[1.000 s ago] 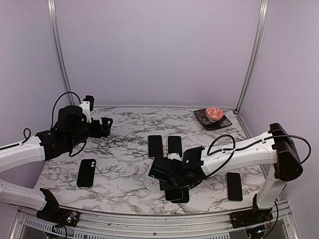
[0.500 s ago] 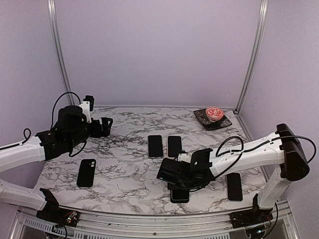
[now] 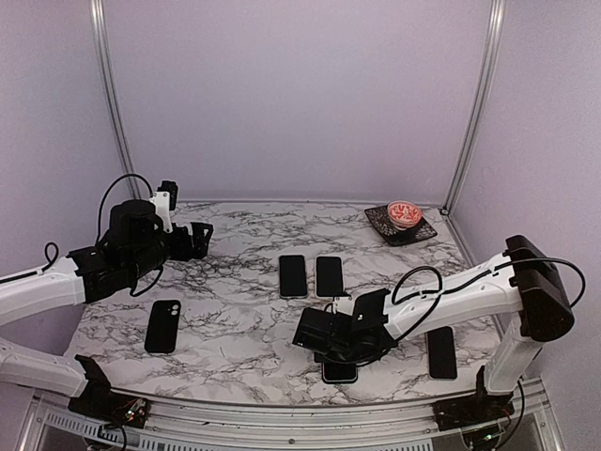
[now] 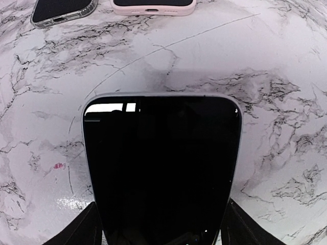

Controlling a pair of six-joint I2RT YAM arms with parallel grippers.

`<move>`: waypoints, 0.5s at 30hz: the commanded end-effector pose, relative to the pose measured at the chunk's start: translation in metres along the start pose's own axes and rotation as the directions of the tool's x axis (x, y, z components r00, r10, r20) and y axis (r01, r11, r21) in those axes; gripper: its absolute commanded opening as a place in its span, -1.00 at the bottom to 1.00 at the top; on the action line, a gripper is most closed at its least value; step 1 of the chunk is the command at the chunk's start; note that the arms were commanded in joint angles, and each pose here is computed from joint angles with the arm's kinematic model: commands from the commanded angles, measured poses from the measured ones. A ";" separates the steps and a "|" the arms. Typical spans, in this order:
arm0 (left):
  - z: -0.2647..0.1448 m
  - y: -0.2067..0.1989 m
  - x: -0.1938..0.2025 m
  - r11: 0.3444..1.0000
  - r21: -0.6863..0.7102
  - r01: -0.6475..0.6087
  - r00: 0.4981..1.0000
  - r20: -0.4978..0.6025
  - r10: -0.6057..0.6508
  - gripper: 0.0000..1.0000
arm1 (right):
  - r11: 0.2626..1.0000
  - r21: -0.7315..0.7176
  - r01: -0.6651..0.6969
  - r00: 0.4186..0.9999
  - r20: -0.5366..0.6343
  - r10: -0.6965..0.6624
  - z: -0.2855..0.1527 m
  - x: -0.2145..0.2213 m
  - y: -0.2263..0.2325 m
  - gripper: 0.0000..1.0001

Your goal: Put the phone into the phone case

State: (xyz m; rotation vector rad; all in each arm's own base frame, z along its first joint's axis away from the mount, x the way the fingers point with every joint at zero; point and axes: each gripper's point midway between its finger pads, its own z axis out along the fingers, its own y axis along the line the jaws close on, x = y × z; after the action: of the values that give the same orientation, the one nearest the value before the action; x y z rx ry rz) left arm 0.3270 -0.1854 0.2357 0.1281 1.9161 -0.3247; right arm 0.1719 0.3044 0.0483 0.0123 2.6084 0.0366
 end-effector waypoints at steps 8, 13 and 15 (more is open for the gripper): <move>-0.002 0.000 -0.008 1.000 0.005 0.017 0.999 0.035 -0.017 0.98 | 1.000 -0.016 0.019 0.993 -0.118 -0.020 0.016 0.020 0.004 0.43; -0.003 0.000 -0.009 1.000 0.008 0.014 0.999 0.037 -0.014 0.98 | 0.999 -0.017 0.031 0.992 -0.124 -0.033 0.007 0.003 -0.001 0.97; -0.003 0.000 -0.010 1.000 0.007 0.013 0.999 0.038 -0.013 0.98 | 0.999 -0.036 0.034 0.988 -0.148 -0.039 0.008 0.003 -0.001 0.97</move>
State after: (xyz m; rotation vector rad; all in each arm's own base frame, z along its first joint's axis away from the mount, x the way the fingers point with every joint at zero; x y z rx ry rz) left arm 0.3270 -0.1854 0.2359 0.1283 1.9154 -0.3249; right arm 0.1718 0.3011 0.0315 -0.0211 2.7100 0.0350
